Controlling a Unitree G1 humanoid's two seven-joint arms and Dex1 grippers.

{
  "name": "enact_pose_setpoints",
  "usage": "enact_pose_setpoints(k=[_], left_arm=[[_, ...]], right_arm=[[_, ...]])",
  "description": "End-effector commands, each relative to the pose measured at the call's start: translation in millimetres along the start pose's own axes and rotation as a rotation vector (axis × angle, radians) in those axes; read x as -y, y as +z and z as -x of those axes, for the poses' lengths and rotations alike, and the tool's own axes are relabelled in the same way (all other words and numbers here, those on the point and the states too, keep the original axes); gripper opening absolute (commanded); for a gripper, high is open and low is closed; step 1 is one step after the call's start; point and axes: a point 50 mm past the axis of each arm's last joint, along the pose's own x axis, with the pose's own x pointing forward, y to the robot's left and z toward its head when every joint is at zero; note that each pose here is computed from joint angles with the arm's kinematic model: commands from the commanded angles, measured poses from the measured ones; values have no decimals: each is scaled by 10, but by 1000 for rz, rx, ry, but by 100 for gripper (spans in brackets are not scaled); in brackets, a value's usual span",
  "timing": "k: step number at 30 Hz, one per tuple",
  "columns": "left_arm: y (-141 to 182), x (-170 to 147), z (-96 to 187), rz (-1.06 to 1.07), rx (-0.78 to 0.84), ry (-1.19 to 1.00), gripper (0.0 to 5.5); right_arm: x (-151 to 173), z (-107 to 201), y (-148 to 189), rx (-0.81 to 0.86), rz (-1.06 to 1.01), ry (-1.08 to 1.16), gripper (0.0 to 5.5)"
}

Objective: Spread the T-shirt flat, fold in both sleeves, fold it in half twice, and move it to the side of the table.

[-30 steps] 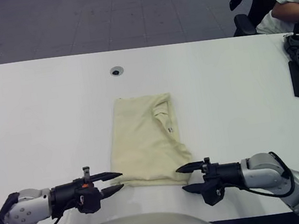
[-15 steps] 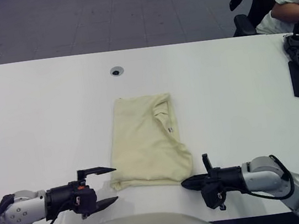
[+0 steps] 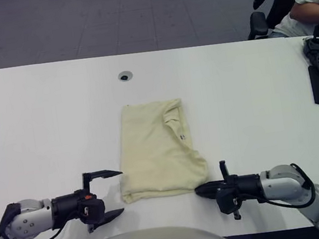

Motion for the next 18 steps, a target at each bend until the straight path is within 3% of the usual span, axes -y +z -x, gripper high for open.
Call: enact_pose_setpoints(k=[1, 18], left_arm=[[-174, 121, -98, -74, -104, -67, 540], [-125, 280, -133, -77, -68, -118, 232]], right_arm=[[42, 22, -3, -17, 37, 0, 123], [152, 94, 35, -11, 66, -95, 388]])
